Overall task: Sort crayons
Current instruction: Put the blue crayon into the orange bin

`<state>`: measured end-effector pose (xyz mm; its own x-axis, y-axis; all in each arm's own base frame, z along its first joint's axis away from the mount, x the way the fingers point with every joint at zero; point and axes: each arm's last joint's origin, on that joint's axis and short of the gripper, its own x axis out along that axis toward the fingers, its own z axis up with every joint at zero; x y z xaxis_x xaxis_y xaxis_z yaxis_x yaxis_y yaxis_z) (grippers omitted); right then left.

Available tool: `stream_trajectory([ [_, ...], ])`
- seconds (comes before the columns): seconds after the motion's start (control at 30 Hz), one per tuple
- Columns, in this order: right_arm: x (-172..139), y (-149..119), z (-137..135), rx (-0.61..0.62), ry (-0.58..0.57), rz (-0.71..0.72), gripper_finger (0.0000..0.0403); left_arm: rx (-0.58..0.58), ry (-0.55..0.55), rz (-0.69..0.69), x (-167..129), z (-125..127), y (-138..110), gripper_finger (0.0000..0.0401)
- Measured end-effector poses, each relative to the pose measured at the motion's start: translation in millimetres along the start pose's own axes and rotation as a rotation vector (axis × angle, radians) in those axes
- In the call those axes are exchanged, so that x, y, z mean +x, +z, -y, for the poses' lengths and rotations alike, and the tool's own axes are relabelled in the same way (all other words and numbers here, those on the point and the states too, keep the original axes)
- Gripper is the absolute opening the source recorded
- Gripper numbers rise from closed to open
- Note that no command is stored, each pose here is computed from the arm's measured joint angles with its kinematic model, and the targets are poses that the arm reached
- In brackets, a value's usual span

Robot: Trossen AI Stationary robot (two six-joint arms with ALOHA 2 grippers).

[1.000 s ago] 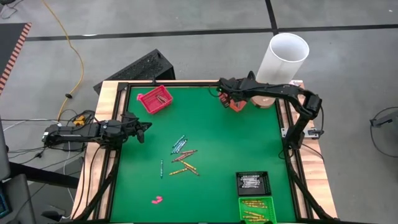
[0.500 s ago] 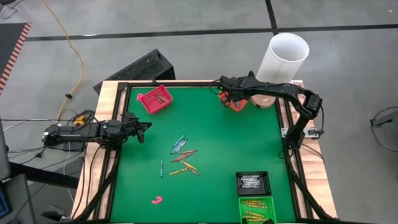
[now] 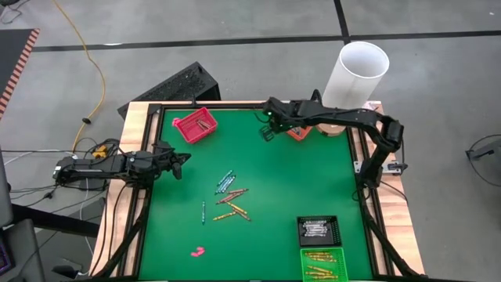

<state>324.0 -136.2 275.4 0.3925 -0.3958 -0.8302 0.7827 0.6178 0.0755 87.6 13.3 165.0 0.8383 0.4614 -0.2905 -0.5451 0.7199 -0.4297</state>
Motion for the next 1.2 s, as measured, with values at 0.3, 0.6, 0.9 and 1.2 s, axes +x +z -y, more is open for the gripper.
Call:
stream_trajectory([
  [0.3, -10, 5, -75, -0.420, 0.365, 0.356, 0.0081, -0.002, -0.001, -0.001, 0, 0, 0, 0.0000],
  [0.6, 11, -6, -112, -0.669, 0.551, 0.455, 0.0082, -0.001, -0.001, -0.001, 0, 0, 0, 0.0000],
  [0.9, 51, -18, -128, -0.700, 0.611, 0.422, 0.0082, 0.006, -0.001, -0.001, 0, 0, 0, 0.0000],
  [1.2, 74, -13, -148, -0.749, 0.699, 0.397, 0.0082, 0.014, -0.001, -0.001, 0, 0, 0, 0.0000],
])
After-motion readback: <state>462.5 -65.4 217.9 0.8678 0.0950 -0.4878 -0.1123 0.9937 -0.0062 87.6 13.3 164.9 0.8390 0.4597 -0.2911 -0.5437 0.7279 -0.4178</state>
